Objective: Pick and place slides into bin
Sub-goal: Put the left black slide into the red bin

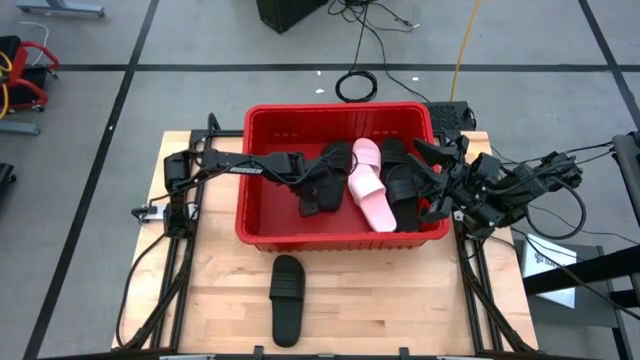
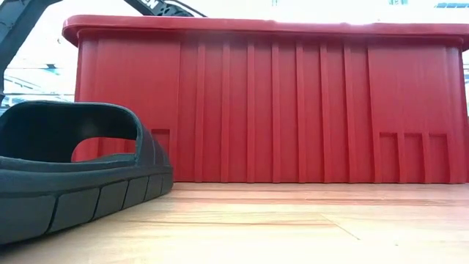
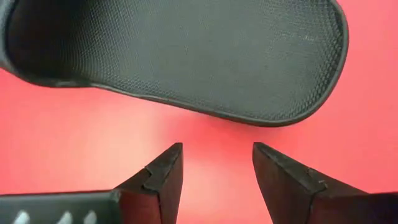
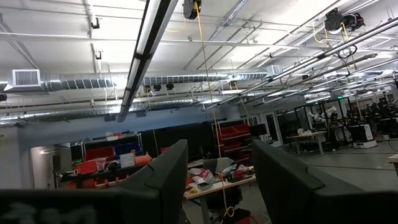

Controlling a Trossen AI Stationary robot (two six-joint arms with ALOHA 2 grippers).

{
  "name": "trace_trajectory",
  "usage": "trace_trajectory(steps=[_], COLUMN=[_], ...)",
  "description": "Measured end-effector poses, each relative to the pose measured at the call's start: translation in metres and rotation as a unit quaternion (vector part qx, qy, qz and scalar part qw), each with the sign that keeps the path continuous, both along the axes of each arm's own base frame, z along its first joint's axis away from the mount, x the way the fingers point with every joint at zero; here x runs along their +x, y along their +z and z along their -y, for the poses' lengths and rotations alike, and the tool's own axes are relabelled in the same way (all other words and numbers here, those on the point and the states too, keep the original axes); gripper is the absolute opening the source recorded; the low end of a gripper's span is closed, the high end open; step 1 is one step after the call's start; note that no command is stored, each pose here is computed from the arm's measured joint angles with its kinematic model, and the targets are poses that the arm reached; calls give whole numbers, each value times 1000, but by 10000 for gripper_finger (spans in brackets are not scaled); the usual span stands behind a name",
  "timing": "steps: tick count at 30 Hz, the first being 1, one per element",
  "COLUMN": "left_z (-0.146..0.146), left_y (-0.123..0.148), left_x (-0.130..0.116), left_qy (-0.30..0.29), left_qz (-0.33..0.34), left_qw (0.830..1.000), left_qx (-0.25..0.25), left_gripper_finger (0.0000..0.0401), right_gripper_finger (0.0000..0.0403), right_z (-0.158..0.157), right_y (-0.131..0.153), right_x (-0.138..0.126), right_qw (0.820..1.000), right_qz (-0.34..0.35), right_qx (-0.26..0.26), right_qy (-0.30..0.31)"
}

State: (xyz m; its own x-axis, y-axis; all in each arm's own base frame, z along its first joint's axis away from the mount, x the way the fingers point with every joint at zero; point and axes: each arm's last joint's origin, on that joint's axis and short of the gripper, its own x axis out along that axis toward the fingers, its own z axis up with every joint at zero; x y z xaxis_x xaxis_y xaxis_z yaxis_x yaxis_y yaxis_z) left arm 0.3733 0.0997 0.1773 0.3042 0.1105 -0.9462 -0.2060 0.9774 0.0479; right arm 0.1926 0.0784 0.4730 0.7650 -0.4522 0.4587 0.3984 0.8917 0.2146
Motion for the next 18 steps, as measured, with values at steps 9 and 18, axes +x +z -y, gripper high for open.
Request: trace_trajectory(steps=[9, 18], left_z=[1, 2], left_y=[6, 8], left_x=[15, 18], left_qy=[-8, -1], left_qz=[91, 115], left_qw=[995, 992], left_qx=[-32, -45], left_gripper_finger=[186, 186], right_gripper_finger=[169, 169], right_z=[0, 0], right_y=[0, 0], right_x=[0, 0], right_qw=[1000, 1000], right_qz=[-3, -3], right_qx=[-2, -1], right_qy=[0, 0])
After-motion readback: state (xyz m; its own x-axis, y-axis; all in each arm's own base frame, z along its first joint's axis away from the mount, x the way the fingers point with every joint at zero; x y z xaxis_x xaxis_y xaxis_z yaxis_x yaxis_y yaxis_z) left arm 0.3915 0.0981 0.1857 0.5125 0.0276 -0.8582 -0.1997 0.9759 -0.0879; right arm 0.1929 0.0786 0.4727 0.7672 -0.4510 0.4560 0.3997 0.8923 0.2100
